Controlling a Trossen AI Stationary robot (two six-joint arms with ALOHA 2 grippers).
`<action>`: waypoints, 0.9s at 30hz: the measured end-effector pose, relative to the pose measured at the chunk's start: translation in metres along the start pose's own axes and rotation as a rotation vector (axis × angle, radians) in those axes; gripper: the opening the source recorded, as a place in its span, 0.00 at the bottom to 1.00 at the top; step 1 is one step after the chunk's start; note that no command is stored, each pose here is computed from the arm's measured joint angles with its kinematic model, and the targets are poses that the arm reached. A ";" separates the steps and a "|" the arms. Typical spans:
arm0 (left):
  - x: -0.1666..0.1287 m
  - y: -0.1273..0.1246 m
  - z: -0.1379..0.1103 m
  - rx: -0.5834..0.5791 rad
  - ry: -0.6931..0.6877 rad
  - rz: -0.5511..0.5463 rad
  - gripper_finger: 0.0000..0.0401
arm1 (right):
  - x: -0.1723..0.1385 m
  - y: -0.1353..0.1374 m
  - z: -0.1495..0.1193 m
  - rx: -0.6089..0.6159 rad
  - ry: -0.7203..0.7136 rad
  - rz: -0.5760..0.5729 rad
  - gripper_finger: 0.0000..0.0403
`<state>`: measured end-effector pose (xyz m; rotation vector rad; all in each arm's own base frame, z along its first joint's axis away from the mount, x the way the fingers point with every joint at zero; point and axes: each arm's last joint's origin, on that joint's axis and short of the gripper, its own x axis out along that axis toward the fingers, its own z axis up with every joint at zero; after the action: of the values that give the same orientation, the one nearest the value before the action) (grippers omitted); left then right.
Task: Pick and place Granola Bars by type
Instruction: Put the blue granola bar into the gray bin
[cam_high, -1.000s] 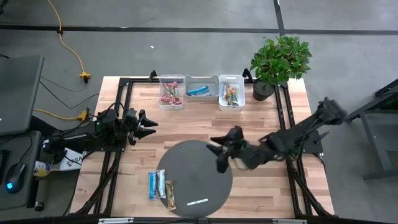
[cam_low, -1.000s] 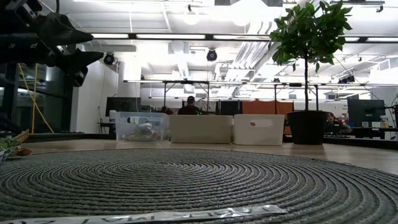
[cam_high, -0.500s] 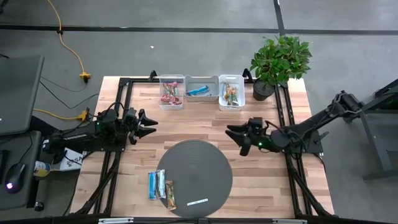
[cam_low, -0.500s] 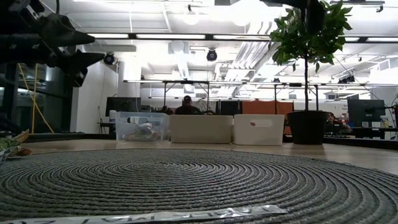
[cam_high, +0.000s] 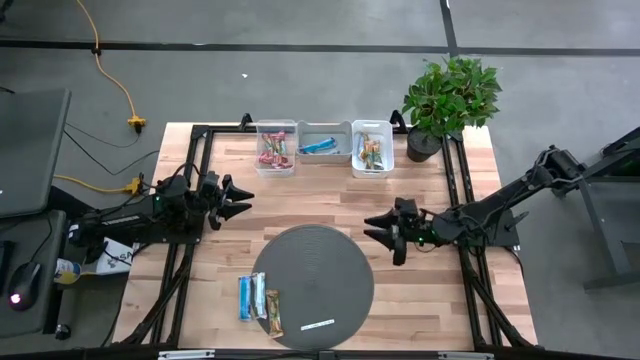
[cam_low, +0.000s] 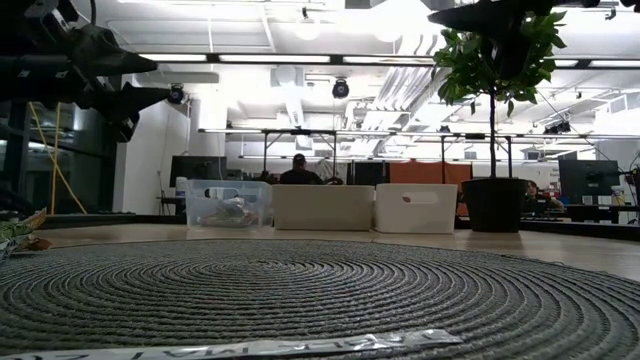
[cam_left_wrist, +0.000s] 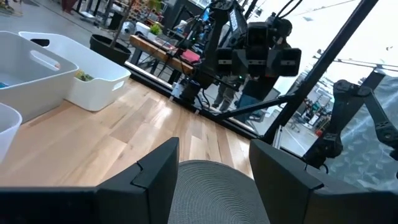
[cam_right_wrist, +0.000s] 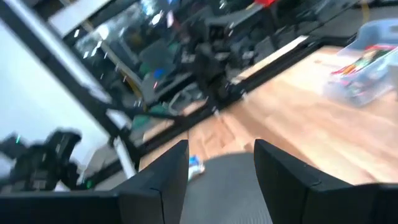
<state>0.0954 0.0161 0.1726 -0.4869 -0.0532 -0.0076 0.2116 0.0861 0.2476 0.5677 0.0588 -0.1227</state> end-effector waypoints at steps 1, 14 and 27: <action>0.000 0.000 0.000 0.000 0.000 0.000 0.48 | 0.000 0.000 -0.001 -0.013 0.021 0.008 0.41; 0.000 0.000 0.000 0.000 -0.007 0.014 0.48 | -0.002 -0.006 -0.017 -0.099 0.247 0.063 0.41; -0.003 -0.009 0.015 0.008 -0.044 -0.021 0.48 | -0.005 -0.012 -0.022 -0.014 0.220 -0.047 0.41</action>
<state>0.0918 0.0153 0.1893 -0.4786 -0.1015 -0.0174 0.2049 0.0888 0.2235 0.5646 0.2868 -0.1046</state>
